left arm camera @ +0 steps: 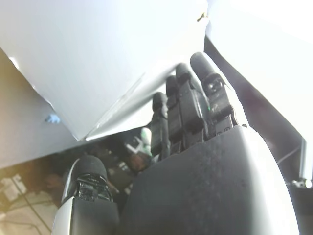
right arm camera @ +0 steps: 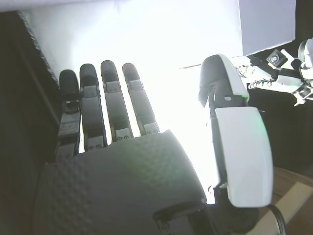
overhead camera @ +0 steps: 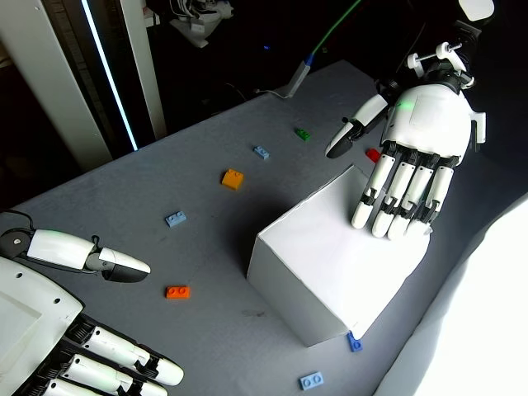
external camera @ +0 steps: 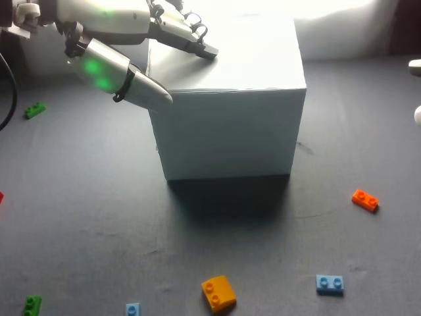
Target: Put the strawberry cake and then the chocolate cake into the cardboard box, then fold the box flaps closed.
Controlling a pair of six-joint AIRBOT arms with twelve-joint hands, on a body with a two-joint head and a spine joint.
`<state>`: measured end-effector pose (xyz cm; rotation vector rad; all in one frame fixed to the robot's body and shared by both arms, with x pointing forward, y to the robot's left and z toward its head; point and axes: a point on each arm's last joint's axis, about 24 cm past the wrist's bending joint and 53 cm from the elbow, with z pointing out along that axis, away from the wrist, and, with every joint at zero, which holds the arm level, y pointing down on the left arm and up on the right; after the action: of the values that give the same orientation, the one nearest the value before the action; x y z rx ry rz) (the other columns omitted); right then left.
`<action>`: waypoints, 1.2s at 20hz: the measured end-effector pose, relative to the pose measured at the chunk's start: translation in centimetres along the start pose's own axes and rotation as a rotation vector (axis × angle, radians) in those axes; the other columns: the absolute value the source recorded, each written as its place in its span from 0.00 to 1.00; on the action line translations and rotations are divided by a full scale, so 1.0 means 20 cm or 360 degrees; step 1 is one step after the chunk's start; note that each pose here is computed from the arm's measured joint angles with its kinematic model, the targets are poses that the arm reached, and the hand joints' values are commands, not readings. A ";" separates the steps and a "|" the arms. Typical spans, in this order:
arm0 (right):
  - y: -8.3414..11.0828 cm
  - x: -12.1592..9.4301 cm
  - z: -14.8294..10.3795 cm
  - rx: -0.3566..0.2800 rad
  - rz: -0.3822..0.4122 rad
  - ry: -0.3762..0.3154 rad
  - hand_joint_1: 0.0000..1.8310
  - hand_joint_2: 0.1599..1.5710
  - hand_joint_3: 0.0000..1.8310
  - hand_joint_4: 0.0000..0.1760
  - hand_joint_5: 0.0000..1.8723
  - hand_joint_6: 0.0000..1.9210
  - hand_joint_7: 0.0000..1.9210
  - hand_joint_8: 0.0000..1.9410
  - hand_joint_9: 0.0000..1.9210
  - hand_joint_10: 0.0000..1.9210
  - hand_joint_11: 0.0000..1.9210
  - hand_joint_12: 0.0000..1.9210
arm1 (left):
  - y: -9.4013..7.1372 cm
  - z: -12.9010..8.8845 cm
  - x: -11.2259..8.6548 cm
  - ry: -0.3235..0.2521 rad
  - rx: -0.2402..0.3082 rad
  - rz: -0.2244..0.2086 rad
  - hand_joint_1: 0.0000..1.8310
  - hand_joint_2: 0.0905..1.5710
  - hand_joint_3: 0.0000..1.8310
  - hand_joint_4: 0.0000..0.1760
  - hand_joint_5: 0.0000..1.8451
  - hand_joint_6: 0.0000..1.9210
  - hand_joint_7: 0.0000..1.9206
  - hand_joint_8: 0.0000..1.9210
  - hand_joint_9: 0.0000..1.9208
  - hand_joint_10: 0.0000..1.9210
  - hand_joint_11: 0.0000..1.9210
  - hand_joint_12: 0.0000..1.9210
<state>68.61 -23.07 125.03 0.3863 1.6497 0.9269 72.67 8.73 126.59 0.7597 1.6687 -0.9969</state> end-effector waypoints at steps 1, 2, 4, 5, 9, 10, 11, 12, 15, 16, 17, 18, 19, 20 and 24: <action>0.00 0.00 0.00 0.0000 0.0002 0.0000 0.07 0.73 0.00 0.00 0.13 0.00 0.14 0.00 0.14 0.00 0.00 0.38 | 0.00 0.00 -0.01 -0.0002 -0.0002 0.0011 0.00 0.72 0.00 0.05 0.16 0.00 0.18 0.00 0.20 0.00 0.00 0.54; 0.00 0.00 0.00 0.0000 0.0001 0.0000 0.07 0.73 0.00 0.00 0.13 0.00 0.14 0.00 0.14 0.00 0.00 0.38 | 0.01 -0.01 -0.02 0.0000 -0.0013 0.0025 0.00 0.72 0.00 0.05 0.16 0.00 0.18 0.00 0.20 0.00 0.00 0.54; 0.00 0.00 0.00 0.0000 0.0001 0.0000 0.07 0.73 0.00 0.00 0.13 0.00 0.13 0.00 0.14 0.00 0.00 0.37 | 0.08 -0.06 -0.05 -0.0003 -0.0082 0.0062 0.00 0.72 0.00 0.05 0.16 0.00 0.19 0.00 0.20 0.00 0.00 0.55; 0.00 0.00 0.00 0.0002 -0.0002 0.0001 0.07 0.73 0.00 0.00 0.13 0.00 0.14 0.00 0.13 0.00 0.00 0.34 | 0.11 -0.09 -0.07 -0.0013 -0.0109 0.0066 0.00 0.72 0.00 0.05 0.16 0.00 0.19 0.00 0.20 0.00 0.00 0.55; 0.00 0.00 0.00 0.0002 -0.0003 0.0002 0.07 0.73 0.00 0.00 0.13 0.00 0.13 0.00 0.14 0.00 0.00 0.35 | 0.17 -0.22 -0.16 -0.0055 -0.0191 0.0107 0.00 0.72 0.00 0.04 0.16 0.00 0.19 0.00 0.20 0.00 0.00 0.55; 0.00 0.00 0.00 0.0002 -0.0003 0.0003 0.07 0.73 0.00 0.00 0.13 0.00 0.13 0.00 0.14 0.00 0.00 0.37 | 0.17 -0.23 -0.18 -0.0065 -0.0198 0.0114 0.00 0.72 0.00 0.05 0.16 0.00 0.19 0.00 0.20 0.00 0.00 0.55; 0.00 0.00 0.00 0.0002 -0.0004 0.0003 0.07 0.73 0.00 0.00 0.13 0.00 0.14 0.00 0.14 0.00 0.00 0.39 | 0.18 -0.25 -0.20 -0.0075 -0.0206 0.0119 0.00 0.72 0.00 0.07 0.16 0.00 0.20 0.00 0.21 0.00 0.00 0.55; 0.00 0.00 0.00 0.0003 -0.0002 0.0002 0.06 0.73 0.00 0.00 0.13 0.00 0.14 0.00 0.14 0.00 0.00 0.40 | 0.19 -0.27 -0.22 -0.0077 -0.0219 0.0128 0.00 0.72 0.00 0.07 0.16 0.00 0.19 0.00 0.21 0.00 0.00 0.55; 0.00 0.00 0.00 0.0003 -0.0003 0.0002 0.07 0.73 0.00 0.00 0.13 0.00 0.14 0.00 0.15 0.00 0.00 0.39 | 0.22 -0.34 -0.21 -0.0041 -0.0263 0.0159 0.00 0.73 0.00 0.05 0.16 0.00 0.19 0.00 0.20 0.00 0.00 0.56; 0.00 0.00 0.00 0.0003 -0.0003 0.0002 0.08 0.73 0.00 0.00 0.13 0.00 0.14 0.00 0.15 0.00 0.00 0.41 | 0.23 -0.35 -0.19 -0.0024 -0.0273 0.0154 0.00 0.73 0.00 0.04 0.16 0.00 0.19 0.00 0.20 0.00 0.00 0.56; 0.00 0.00 0.00 0.0002 -0.0004 0.0003 0.08 0.73 0.00 0.00 0.13 0.00 0.14 0.00 0.15 0.00 0.00 0.40 | 0.25 -0.39 -0.16 0.0007 -0.0292 0.0167 0.00 0.73 0.00 0.04 0.16 0.00 0.19 0.00 0.21 0.00 0.00 0.56; 0.00 0.00 0.00 0.0003 -0.0003 0.0002 0.08 0.73 0.00 0.00 0.13 0.00 0.13 0.00 0.15 0.00 0.00 0.39 | 0.25 -0.42 -0.13 0.0036 -0.0302 0.0166 0.00 0.72 0.00 0.04 0.16 0.00 0.20 0.00 0.21 0.01 0.00 0.57; 0.00 0.00 0.00 0.0003 -0.0003 0.0002 0.07 0.73 0.00 0.00 0.12 0.00 0.13 0.00 0.15 0.00 0.00 0.40 | 0.25 -0.45 -0.10 0.0055 -0.0307 0.0163 0.00 0.72 0.00 0.02 0.17 0.00 0.20 0.00 0.22 0.01 0.00 0.58; 0.00 0.00 0.00 0.0003 -0.0003 0.0002 0.07 0.73 0.00 0.00 0.13 0.00 0.14 0.00 0.16 0.01 0.00 0.42 | 0.25 -0.48 -0.08 0.0069 -0.0308 0.0152 0.00 0.72 0.00 0.02 0.17 0.00 0.20 0.00 0.22 0.00 0.00 0.58; 0.00 0.00 0.00 0.0003 -0.0004 0.0002 0.07 0.73 0.00 0.00 0.16 0.01 0.16 0.01 0.16 0.01 0.00 0.38 | 0.24 -0.55 0.08 0.0190 -0.0303 0.0126 0.00 0.73 0.00 0.00 0.20 0.01 0.23 0.01 0.24 0.01 0.02 0.60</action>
<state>68.60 -23.09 124.94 0.3846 1.6518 0.9241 71.58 20.67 125.58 0.7638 1.7927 -0.7378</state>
